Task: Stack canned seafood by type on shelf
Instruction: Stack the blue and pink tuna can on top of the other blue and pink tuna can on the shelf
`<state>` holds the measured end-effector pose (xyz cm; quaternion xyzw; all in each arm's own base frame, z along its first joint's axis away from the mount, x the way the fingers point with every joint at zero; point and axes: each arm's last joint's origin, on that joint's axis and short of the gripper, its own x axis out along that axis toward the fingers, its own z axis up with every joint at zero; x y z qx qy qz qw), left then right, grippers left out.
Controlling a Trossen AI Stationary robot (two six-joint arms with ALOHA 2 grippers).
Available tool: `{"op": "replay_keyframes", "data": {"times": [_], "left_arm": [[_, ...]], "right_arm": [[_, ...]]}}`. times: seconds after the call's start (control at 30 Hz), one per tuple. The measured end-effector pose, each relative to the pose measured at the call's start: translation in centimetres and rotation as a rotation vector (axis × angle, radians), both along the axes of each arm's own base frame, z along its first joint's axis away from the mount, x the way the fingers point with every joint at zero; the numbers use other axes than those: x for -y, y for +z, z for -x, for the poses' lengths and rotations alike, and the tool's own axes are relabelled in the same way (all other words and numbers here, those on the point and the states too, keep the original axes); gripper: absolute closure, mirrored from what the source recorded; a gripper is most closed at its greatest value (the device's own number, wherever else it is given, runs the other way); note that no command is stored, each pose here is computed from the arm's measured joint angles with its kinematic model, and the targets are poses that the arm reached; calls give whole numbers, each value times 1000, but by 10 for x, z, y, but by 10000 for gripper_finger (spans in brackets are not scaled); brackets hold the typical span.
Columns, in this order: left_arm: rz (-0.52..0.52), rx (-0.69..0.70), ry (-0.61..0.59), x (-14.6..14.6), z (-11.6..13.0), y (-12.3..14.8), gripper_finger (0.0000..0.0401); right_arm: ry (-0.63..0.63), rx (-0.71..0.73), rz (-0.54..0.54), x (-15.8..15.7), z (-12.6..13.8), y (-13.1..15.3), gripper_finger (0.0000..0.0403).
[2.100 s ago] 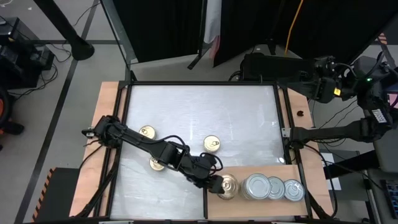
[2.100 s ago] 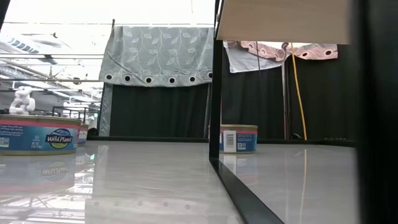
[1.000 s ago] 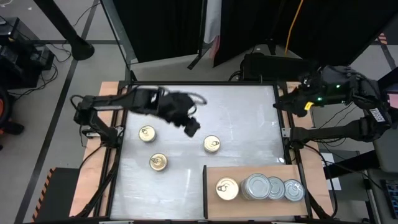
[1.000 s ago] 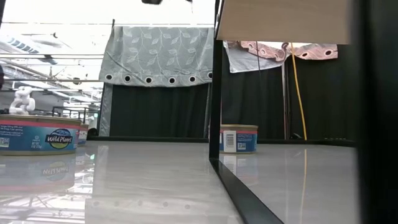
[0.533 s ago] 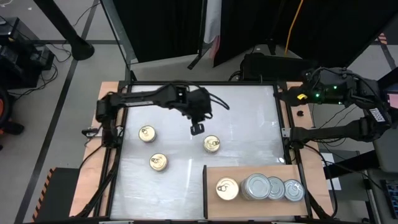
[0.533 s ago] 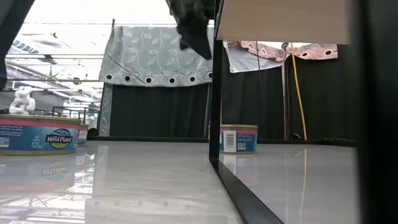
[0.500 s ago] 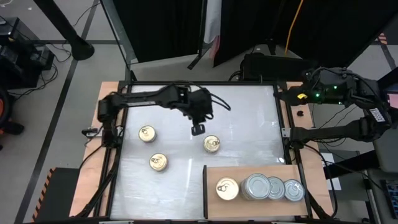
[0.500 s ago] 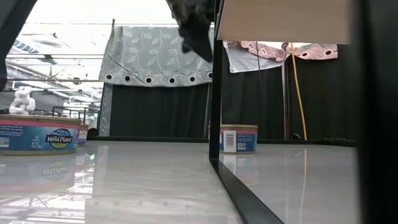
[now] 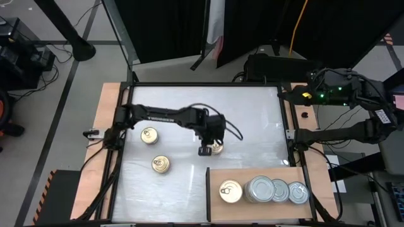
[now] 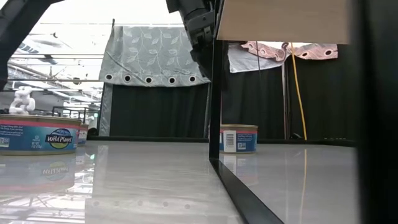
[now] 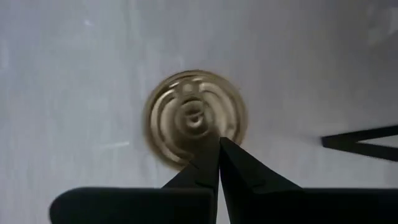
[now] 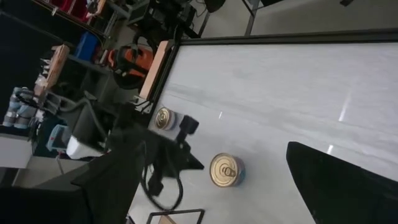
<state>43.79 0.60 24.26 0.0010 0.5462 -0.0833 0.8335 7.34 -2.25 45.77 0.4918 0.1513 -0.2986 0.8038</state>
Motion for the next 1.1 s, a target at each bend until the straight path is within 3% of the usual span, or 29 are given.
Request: {"op": "replay_keyframes", "data": {"times": [0.33,0.47,0.7,1.1], "left_arm": [[-39,-51,65,18,-3,-24,387],[-36,-124,158,14,18,-41,387],[-13,84,183,21,37,-30,387],[-45,77,125,38,44,-51,387]], "right_arm": [[1,-13,-3,1,-5,-1,23],[7,-18,-7,2,-7,-1,23],[30,-33,28,2,-7,-1,23],[44,-50,55,2,-8,-1,23]]}}
